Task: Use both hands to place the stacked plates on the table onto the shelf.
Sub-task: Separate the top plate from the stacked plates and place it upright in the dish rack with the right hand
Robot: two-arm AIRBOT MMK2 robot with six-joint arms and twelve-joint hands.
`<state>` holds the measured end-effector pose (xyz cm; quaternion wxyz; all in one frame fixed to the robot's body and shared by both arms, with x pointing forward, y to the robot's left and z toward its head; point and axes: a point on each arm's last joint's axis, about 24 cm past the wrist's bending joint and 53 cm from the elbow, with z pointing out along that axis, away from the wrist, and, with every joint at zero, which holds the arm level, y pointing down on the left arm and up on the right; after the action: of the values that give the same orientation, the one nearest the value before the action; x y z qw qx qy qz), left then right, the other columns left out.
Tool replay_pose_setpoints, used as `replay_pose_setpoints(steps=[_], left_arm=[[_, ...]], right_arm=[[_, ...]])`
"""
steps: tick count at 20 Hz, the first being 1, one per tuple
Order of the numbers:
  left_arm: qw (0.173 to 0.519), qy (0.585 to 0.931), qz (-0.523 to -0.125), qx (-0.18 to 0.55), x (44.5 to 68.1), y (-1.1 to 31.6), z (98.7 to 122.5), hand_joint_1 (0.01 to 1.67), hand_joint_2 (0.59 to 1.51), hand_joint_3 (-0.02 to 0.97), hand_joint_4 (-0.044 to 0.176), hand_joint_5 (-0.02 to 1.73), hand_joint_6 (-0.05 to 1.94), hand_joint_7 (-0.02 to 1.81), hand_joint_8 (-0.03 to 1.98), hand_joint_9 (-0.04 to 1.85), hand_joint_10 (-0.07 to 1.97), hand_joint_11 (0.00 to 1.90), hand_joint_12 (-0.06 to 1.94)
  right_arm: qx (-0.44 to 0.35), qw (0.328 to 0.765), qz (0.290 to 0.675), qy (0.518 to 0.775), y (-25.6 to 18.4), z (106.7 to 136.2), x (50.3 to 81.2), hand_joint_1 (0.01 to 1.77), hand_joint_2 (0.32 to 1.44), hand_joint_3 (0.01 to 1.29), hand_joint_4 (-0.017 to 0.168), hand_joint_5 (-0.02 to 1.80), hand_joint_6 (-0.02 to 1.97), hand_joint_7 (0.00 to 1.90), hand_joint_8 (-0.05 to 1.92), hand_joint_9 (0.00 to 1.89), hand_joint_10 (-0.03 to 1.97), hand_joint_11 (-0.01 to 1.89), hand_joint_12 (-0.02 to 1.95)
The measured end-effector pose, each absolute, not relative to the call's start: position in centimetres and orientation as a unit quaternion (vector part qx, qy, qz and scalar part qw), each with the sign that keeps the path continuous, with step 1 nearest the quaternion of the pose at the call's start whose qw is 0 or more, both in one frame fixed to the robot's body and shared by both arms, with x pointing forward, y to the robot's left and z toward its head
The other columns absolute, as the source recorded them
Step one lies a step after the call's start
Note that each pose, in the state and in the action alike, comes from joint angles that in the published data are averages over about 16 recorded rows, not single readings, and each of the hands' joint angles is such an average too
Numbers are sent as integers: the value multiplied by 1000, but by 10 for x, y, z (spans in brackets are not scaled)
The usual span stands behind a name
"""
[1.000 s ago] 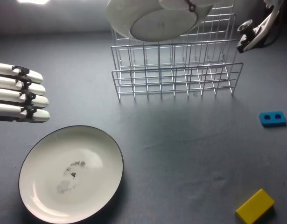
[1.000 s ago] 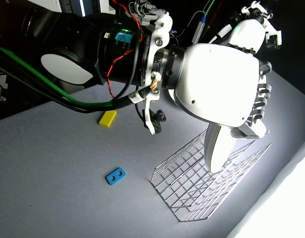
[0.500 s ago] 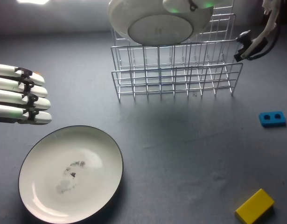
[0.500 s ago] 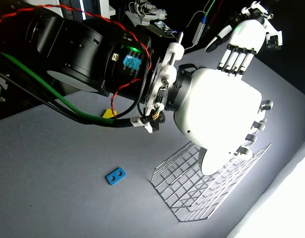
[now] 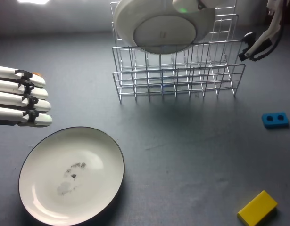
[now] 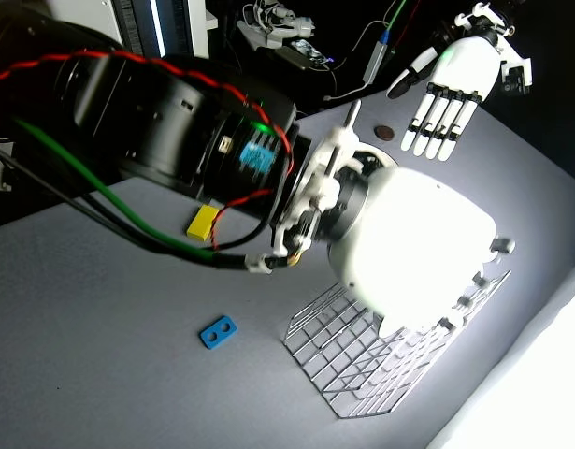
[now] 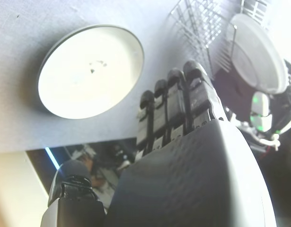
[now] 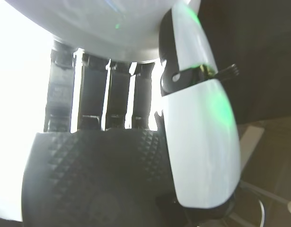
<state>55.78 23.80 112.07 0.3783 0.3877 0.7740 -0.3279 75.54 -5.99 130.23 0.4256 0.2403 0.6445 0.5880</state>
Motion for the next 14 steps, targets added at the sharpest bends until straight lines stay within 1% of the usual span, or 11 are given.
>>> replay_pose_setpoints(steps=[5, 10, 12, 14], left_arm=[[373, 776, -325, 390, 556, 240, 1118, 19, 1079, 18, 5, 181, 7, 175, 16, 150, 6, 17, 264], [360, 782, -321, 396, 551, 243, 1110, 21, 1079, 18, 5, 184, 7, 177, 16, 153, 6, 17, 255], [352, 784, -320, 399, 547, 244, 1106, 21, 1080, 18, 5, 182, 7, 176, 16, 150, 6, 17, 252], [342, 787, -320, 402, 542, 245, 1101, 21, 1081, 18, 5, 184, 7, 176, 16, 149, 6, 17, 254]], right_arm=[[253, 422, 577, 652, -66, 1286, 764, 1202, 1067, 16, -3, 896, 942, 1017, 998, 1171, 174, 649, 1302], [260, 421, 567, 659, -69, 1273, 770, 1201, 1074, 16, 0, 879, 962, 1001, 983, 1134, 186, 643, 1283], [262, 420, 564, 661, -70, 1269, 772, 1192, 1082, 16, 0, 869, 970, 993, 887, 1111, 171, 642, 1263], [264, 420, 562, 663, -70, 1265, 773, 1177, 1091, 16, -1, 859, 922, 985, 753, 1083, 151, 636, 1244]])
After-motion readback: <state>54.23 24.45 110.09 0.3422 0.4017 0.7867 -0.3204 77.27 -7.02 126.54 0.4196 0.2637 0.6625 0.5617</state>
